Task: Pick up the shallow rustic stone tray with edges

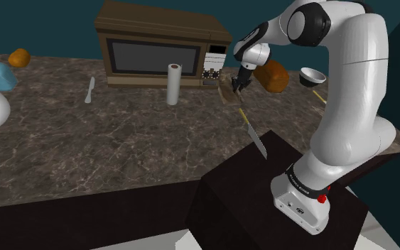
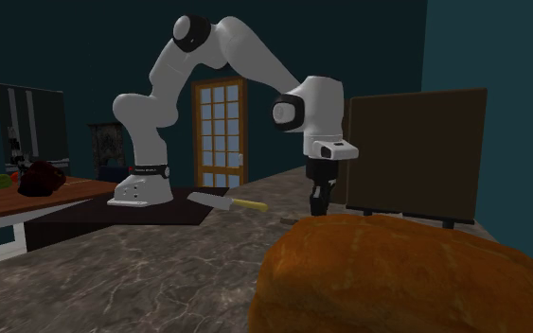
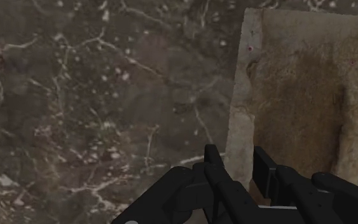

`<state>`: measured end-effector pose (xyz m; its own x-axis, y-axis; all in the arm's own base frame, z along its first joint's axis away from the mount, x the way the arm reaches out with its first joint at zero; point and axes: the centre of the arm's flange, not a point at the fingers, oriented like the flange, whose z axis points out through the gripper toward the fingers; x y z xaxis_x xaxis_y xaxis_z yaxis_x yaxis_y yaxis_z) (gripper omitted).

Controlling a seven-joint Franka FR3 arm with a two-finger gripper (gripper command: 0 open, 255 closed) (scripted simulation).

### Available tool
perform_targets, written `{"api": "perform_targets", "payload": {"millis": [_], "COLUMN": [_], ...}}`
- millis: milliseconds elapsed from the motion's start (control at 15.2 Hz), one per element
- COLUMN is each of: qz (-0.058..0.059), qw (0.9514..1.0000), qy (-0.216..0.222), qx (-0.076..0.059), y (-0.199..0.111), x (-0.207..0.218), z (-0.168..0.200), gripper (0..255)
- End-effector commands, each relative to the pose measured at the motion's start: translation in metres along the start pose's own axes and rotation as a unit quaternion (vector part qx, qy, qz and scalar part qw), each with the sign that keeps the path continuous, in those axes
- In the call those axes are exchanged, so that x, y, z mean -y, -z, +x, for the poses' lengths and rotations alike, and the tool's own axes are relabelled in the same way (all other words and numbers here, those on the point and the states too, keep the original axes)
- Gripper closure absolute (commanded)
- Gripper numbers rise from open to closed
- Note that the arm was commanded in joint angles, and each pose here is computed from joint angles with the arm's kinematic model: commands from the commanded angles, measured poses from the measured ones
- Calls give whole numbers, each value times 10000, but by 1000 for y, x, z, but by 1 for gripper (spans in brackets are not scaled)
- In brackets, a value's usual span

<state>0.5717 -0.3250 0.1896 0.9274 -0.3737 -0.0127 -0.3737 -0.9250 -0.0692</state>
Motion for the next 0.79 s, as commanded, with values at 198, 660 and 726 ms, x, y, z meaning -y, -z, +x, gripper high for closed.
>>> {"api": "perform_targets", "payload": {"millis": [198, 660, 726], "qz": [1, 2, 2], "qw": [10000, 10000, 10000], "qy": [2, 3, 3], "qx": [1, 1, 1], "y": [0, 26, 31], "x": [0, 2, 2], "z": [0, 0, 0], "gripper": [255, 255, 255]}}
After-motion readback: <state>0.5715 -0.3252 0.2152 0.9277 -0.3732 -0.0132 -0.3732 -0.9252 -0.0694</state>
